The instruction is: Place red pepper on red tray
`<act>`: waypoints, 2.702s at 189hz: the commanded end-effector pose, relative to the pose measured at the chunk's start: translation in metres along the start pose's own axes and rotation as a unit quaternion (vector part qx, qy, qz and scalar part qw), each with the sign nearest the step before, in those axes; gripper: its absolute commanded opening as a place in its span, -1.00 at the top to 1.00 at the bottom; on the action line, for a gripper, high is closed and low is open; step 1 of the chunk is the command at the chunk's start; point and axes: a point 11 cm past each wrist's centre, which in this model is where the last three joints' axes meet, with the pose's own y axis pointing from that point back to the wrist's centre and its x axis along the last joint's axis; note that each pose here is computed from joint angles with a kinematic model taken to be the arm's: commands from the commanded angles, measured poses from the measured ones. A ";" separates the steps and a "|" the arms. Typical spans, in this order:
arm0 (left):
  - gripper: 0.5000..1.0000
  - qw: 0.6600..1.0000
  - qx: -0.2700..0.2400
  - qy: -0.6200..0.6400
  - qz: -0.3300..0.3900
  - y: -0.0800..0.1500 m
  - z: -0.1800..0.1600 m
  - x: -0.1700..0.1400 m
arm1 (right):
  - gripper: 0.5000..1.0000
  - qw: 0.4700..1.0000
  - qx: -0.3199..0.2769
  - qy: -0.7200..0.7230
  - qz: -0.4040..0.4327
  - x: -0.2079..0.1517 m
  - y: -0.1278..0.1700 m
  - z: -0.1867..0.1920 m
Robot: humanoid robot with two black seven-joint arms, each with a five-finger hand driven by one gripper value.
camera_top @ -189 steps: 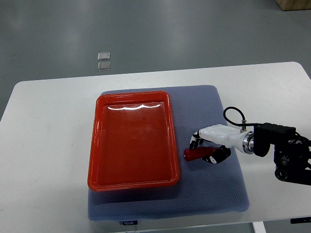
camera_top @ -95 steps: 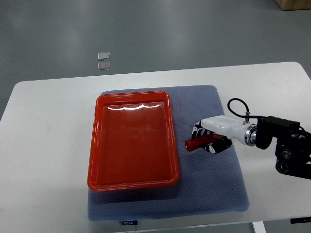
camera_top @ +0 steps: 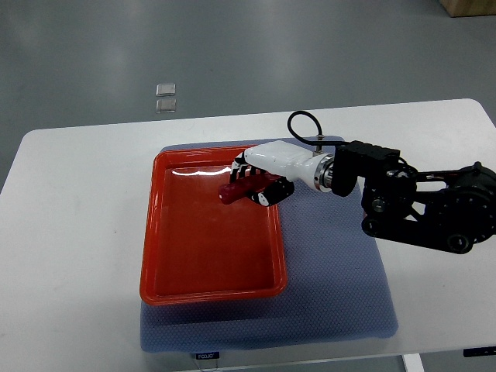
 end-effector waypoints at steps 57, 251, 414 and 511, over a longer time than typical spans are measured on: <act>-1.00 1.000 0.000 0.000 0.001 0.000 0.000 0.000 | 0.88 0.999 0.032 0.016 -0.021 -0.030 -0.062 -0.056; -1.00 1.000 0.000 0.000 0.000 0.000 0.000 0.000 | -0.62 0.986 -0.032 -0.164 0.012 0.020 -0.050 0.014; -1.00 1.000 0.000 0.000 0.000 0.000 0.000 0.000 | -0.63 0.685 -0.045 -0.648 0.329 0.023 0.031 0.155; -1.00 1.000 0.000 0.000 0.000 0.000 0.000 0.000 | -0.67 0.625 -0.039 -0.693 0.357 0.008 0.047 0.173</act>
